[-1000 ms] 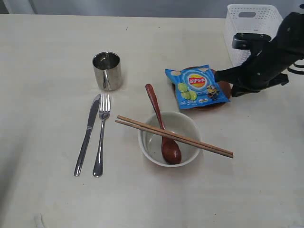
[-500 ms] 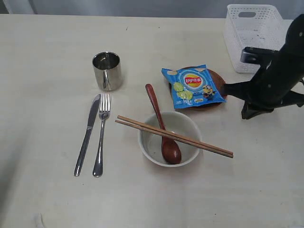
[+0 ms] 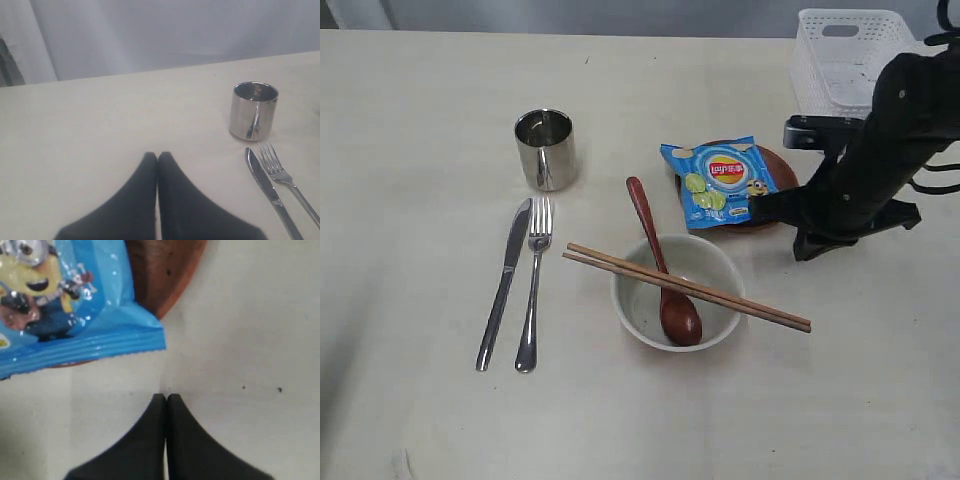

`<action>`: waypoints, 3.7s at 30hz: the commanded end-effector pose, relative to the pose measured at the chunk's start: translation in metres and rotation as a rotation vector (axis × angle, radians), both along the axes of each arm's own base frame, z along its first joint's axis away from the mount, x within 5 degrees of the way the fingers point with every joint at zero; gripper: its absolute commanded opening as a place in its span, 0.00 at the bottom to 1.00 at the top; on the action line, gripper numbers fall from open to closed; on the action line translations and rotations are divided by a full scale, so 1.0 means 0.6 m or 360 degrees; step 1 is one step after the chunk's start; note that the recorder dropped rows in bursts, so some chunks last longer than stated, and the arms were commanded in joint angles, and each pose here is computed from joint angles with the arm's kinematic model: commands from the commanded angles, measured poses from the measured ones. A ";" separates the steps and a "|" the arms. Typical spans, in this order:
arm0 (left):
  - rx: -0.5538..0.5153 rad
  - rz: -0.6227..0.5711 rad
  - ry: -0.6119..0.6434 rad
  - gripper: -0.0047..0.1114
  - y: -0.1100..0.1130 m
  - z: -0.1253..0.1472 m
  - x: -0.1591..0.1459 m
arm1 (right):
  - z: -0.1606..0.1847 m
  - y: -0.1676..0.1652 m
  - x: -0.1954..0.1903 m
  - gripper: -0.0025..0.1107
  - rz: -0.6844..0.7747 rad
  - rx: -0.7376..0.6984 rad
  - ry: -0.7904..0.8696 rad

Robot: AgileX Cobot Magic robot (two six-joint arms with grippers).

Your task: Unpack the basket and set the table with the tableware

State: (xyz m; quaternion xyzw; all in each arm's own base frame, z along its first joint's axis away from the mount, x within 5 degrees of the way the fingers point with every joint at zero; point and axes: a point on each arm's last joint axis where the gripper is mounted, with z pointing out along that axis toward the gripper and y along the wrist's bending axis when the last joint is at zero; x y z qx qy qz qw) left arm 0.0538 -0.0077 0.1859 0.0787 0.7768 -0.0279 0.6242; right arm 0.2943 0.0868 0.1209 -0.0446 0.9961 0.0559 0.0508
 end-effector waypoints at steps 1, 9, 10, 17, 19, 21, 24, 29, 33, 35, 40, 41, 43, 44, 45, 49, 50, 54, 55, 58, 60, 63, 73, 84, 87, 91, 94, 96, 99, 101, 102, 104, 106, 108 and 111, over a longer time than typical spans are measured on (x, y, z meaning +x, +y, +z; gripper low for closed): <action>-0.0014 0.0003 -0.0012 0.04 0.000 0.000 0.000 | -0.005 0.005 0.017 0.02 0.0012 0.0011 -0.0049; -0.0014 0.0003 -0.0012 0.04 0.000 0.000 0.000 | -0.008 0.023 0.035 0.02 -0.0001 0.0153 -0.0063; -0.0014 0.0003 -0.0012 0.04 0.000 0.000 0.000 | -0.008 0.026 0.038 0.02 -0.0005 0.0176 -0.0073; -0.0014 0.0003 -0.0012 0.04 0.000 0.000 0.000 | -0.012 0.028 0.050 0.02 -0.0067 0.0205 -0.0162; -0.0014 0.0003 -0.0012 0.04 0.000 0.000 0.000 | -0.012 0.028 0.048 0.02 -0.0066 0.0208 -0.0141; -0.0014 0.0003 -0.0012 0.04 0.000 0.000 0.000 | -0.013 0.028 0.045 0.02 -0.0055 0.0208 -0.0116; -0.0014 0.0003 -0.0012 0.04 0.000 0.000 0.000 | -0.012 0.031 0.044 0.02 -0.0032 0.0214 -0.0120; -0.0014 0.0003 -0.0012 0.04 0.000 0.000 0.000 | -0.007 0.049 0.052 0.02 -0.0032 0.0264 -0.0233; -0.0014 0.0003 -0.0012 0.04 0.000 0.000 0.000 | -0.001 0.057 0.070 0.02 -0.0063 0.0300 -0.0279; -0.0014 0.0003 -0.0012 0.04 0.000 0.000 0.000 | -0.003 0.062 0.081 0.02 -0.0048 0.0308 -0.0261; -0.0014 0.0003 -0.0012 0.04 0.000 0.000 0.000 | -0.020 0.072 0.103 0.02 -0.0022 0.0319 -0.0208; -0.0014 0.0003 -0.0012 0.04 0.000 0.000 0.000 | -0.024 0.073 0.107 0.02 -0.0023 0.0318 -0.0204; -0.0014 0.0003 -0.0012 0.04 0.000 0.000 0.000 | -0.032 0.075 0.113 0.02 -0.0016 0.0318 -0.0198; -0.0014 0.0003 -0.0012 0.04 0.000 0.000 0.000 | -0.037 0.076 0.115 0.02 -0.0003 0.0316 -0.0194; -0.0014 0.0003 -0.0012 0.04 0.000 0.000 0.000 | -0.041 0.078 0.118 0.02 0.0006 0.0321 -0.0193; -0.0014 0.0003 -0.0012 0.04 0.000 0.000 0.000 | -0.049 0.081 0.122 0.02 0.0032 0.0352 -0.0218; -0.0014 0.0003 -0.0012 0.04 0.000 0.000 0.000 | -0.048 0.082 0.122 0.02 0.0047 0.0355 -0.0230; -0.0014 0.0003 -0.0012 0.04 0.000 0.000 0.000 | -0.047 0.085 0.124 0.02 0.0062 0.0387 -0.0243; -0.0014 0.0003 -0.0012 0.04 0.000 0.000 0.000 | -0.045 0.087 0.125 0.02 0.0074 0.0394 -0.0240; -0.0014 0.0003 -0.0012 0.04 0.000 0.000 0.000 | -0.043 0.088 0.123 0.02 0.0070 0.0410 -0.0216; -0.0014 0.0003 -0.0012 0.04 0.000 0.000 0.000 | -0.037 0.088 0.120 0.02 0.0048 0.0426 -0.0193; -0.0014 0.0003 -0.0012 0.04 0.000 0.000 0.000 | -0.017 0.087 0.113 0.02 0.0027 0.0441 -0.0194; -0.0014 0.0003 -0.0012 0.04 0.000 0.000 0.000 | 0.067 0.035 0.035 0.02 -0.0039 0.0366 -0.0499; -0.0014 0.0003 -0.0012 0.04 0.000 0.000 0.000 | 0.121 -0.013 -0.099 0.02 -0.0078 0.0350 -0.0775; -0.0011 0.0003 -0.0013 0.04 0.000 0.000 0.000 | 0.121 -0.025 -0.137 0.02 -0.0120 0.0366 -0.0810; -0.0011 0.0003 -0.0013 0.04 0.000 0.000 0.000 | 0.129 -0.037 -0.173 0.02 -0.0136 0.0386 -0.0897; -0.0011 0.0003 -0.0013 0.04 0.000 0.000 0.000 | 0.157 -0.045 -0.204 0.02 -0.0140 0.0444 -0.1058; -0.0011 0.0003 -0.0013 0.04 0.000 0.000 0.000 | 0.183 -0.051 -0.225 0.02 -0.0135 0.0495 -0.1201; -0.0004 0.0004 -0.0014 0.04 0.000 0.000 0.000 | 0.221 -0.060 -0.256 0.02 -0.0063 0.0522 -0.1445; -0.0004 0.0004 -0.0014 0.04 0.000 0.000 0.000 | 0.244 -0.067 -0.282 0.02 0.0008 0.0521 -0.1601; -0.0004 0.0004 -0.0014 0.04 0.000 0.000 0.000 | 0.248 -0.068 -0.290 0.02 0.0021 0.0537 -0.1618; -0.0004 0.0004 -0.0014 0.04 0.000 0.000 0.000 | 0.257 -0.070 -0.310 0.02 0.0045 0.0579 -0.1657; -0.0004 0.0004 -0.0014 0.04 0.000 0.000 0.000 | 0.266 -0.073 -0.326 0.02 0.0059 0.0606 -0.1725; -0.0004 0.0004 -0.0014 0.04 0.000 0.000 0.000 | 0.273 -0.076 -0.337 0.02 0.0049 0.0634 -0.1786; -0.0004 0.0004 -0.0014 0.04 0.000 0.000 0.000 | 0.285 -0.082 -0.357 0.02 0.0044 0.0672 -0.1901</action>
